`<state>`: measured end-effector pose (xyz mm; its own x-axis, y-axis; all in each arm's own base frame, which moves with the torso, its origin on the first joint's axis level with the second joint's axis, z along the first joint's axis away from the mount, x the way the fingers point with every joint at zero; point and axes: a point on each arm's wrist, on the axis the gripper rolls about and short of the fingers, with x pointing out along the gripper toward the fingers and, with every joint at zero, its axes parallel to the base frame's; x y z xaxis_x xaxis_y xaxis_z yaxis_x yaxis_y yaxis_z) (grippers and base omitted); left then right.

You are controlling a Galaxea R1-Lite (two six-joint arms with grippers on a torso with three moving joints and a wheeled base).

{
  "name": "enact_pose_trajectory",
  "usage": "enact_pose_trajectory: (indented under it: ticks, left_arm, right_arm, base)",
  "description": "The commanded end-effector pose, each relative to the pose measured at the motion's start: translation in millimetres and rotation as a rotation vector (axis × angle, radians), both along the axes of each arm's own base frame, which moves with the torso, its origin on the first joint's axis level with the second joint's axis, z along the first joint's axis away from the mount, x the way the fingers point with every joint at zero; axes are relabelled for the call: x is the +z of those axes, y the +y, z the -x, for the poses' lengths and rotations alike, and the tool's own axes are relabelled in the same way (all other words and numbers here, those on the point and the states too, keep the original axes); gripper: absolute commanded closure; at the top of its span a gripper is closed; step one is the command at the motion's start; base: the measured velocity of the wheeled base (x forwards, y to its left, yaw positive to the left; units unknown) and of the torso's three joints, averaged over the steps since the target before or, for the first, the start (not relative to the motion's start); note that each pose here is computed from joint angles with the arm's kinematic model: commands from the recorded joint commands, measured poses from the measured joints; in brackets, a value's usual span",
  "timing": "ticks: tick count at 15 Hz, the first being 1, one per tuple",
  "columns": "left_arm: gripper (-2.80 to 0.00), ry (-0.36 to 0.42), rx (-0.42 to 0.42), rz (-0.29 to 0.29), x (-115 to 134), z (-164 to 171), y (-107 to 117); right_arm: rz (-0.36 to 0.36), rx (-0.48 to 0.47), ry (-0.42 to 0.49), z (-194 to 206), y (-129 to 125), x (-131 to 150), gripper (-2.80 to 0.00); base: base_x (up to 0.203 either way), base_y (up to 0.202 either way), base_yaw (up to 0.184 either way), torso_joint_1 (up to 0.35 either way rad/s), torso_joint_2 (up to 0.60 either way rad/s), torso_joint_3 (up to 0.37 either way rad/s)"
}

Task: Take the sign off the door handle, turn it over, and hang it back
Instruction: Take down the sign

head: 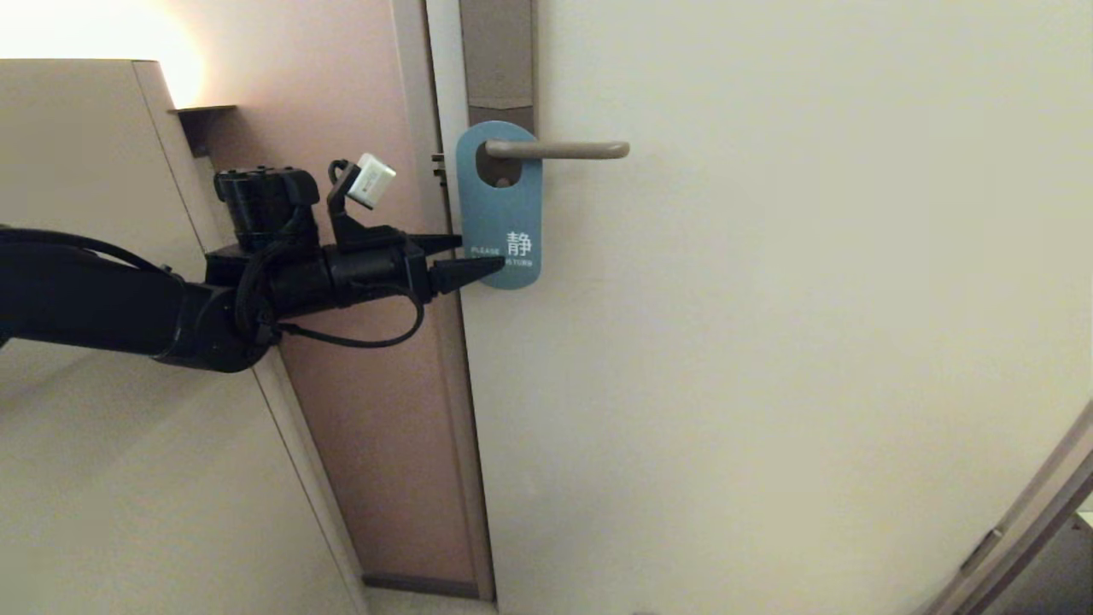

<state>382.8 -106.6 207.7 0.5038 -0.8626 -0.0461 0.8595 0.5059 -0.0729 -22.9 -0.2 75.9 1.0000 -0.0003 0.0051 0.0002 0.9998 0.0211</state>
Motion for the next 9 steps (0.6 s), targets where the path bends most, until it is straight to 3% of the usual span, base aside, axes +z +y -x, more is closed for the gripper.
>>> enact_pose_trajectory:
  ticks: [1,9]
  left_arm:
    - [-2.80,-0.002,-0.006,0.002,-3.2,-6.7,-2.1]
    - [-2.80,-0.001,-0.042,0.025,1.8,-10.0,-18.3]
  right_arm:
    - [0.000,0.001,0.001,-0.1,0.0,0.1,0.00]
    - [0.000,0.002,0.001,-0.1,0.0,0.1,0.00]
  base:
    - [0.000,0.000,0.000,0.000,0.00,0.000]
    - [0.000,0.000,0.000,0.000,0.00,0.000]
